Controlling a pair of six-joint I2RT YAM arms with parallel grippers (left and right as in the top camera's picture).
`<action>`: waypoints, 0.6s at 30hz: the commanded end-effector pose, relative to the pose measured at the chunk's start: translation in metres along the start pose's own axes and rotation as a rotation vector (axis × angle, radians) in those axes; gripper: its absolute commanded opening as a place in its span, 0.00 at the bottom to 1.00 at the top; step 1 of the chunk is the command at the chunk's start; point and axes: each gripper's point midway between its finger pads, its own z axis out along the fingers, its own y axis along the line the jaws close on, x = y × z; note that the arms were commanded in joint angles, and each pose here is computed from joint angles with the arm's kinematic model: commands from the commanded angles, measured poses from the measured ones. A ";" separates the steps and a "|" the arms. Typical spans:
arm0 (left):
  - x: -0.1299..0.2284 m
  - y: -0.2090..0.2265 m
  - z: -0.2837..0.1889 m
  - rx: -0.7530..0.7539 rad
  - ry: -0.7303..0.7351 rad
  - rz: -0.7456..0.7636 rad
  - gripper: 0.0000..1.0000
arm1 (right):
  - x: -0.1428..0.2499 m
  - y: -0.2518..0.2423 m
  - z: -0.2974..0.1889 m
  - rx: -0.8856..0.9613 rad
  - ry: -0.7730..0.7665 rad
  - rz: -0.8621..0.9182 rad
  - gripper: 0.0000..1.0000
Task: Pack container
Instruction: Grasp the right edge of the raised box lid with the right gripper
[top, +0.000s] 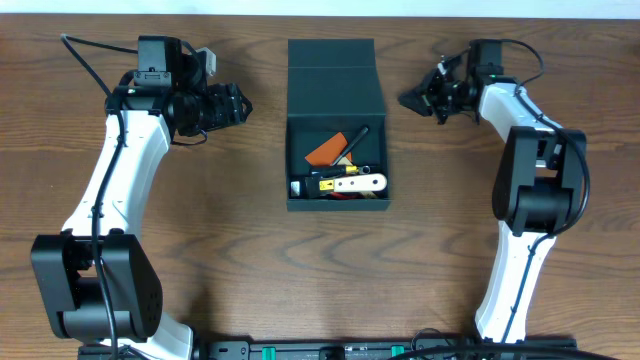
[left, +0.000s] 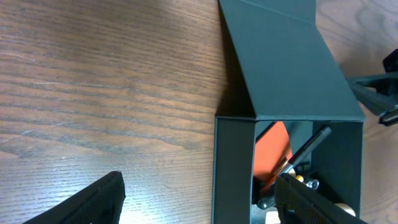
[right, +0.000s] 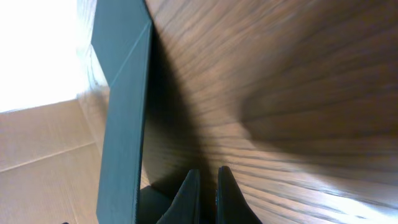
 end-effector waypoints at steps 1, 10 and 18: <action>0.001 -0.001 0.002 0.012 0.004 -0.015 0.75 | 0.010 0.006 0.014 -0.004 0.026 0.010 0.01; -0.001 -0.001 0.002 0.014 -0.003 -0.011 0.75 | 0.014 0.005 0.027 0.011 0.026 0.059 0.01; -0.004 -0.002 0.002 0.016 -0.012 -0.007 0.75 | 0.016 -0.007 0.049 -0.044 0.076 0.158 0.01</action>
